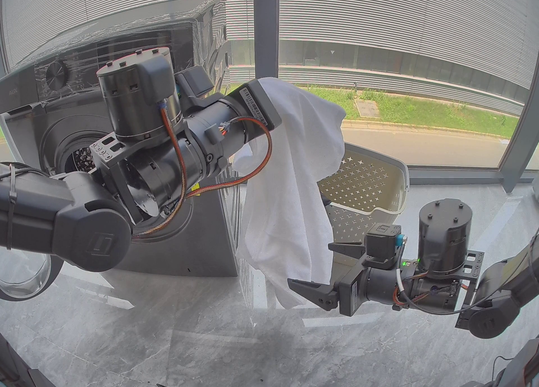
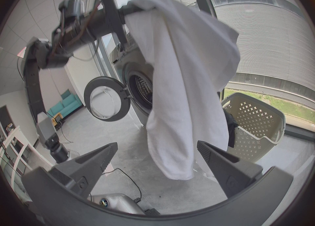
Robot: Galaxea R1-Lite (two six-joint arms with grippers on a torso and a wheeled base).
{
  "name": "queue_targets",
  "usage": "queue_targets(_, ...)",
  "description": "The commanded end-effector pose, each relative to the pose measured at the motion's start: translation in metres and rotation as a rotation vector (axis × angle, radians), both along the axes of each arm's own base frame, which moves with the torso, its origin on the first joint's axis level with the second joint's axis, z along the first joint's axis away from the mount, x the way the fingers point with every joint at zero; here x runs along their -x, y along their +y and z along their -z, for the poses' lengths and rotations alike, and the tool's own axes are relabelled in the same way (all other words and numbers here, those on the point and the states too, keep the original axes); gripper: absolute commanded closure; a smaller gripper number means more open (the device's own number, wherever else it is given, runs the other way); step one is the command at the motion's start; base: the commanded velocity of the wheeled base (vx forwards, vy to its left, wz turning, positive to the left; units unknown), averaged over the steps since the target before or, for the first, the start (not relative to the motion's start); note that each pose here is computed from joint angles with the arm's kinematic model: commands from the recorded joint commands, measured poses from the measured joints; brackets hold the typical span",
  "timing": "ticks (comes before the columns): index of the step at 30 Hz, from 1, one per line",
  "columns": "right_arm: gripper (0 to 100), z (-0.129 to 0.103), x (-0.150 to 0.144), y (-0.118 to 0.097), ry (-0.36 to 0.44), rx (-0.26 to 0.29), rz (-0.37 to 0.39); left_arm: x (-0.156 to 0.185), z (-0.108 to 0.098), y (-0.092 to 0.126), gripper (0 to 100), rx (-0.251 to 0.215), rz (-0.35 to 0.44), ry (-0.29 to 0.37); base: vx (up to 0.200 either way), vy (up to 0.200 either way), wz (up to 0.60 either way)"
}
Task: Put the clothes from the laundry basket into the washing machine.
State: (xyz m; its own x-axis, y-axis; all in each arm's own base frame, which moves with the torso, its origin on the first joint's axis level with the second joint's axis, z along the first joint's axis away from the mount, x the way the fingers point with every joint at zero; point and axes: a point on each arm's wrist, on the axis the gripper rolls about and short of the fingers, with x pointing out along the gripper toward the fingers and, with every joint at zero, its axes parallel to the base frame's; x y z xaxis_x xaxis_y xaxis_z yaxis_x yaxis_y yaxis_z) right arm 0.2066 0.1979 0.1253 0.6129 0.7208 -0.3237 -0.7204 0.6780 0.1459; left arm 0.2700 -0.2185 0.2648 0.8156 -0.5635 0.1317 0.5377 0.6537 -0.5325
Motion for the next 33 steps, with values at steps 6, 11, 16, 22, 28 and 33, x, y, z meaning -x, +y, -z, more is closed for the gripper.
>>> queue_targets(6,0,0.045,-0.018,0.017,0.068,0.131,0.070,0.011,-0.006,-0.015,100,0.020,0.054,-0.013,0.000,0.000,0.00)
queue_targets(11,0,0.048,-0.020,0.018,0.064,0.146,0.104,0.015,-0.007,-0.018,100,0.022,0.064,-0.015,0.000,0.000,0.00)
queue_targets(16,0,0.047,-0.025,0.013,0.058,0.151,0.155,0.017,-0.006,-0.022,100,0.021,0.078,-0.014,0.000,0.000,0.00)
queue_targets(22,0,0.045,-0.025,0.014,0.057,0.142,0.143,0.016,-0.003,-0.024,100,0.017,0.080,-0.009,0.000,0.000,0.00)
queue_targets(28,0,0.039,-0.011,0.035,0.039,0.116,0.054,0.009,0.000,-0.030,100,0.017,0.075,-0.008,0.000,0.000,0.00)
queue_targets(33,0,0.038,-0.002,0.044,0.033,0.116,0.022,0.003,0.000,-0.036,100,0.023,0.074,-0.012,0.000,0.000,0.00)
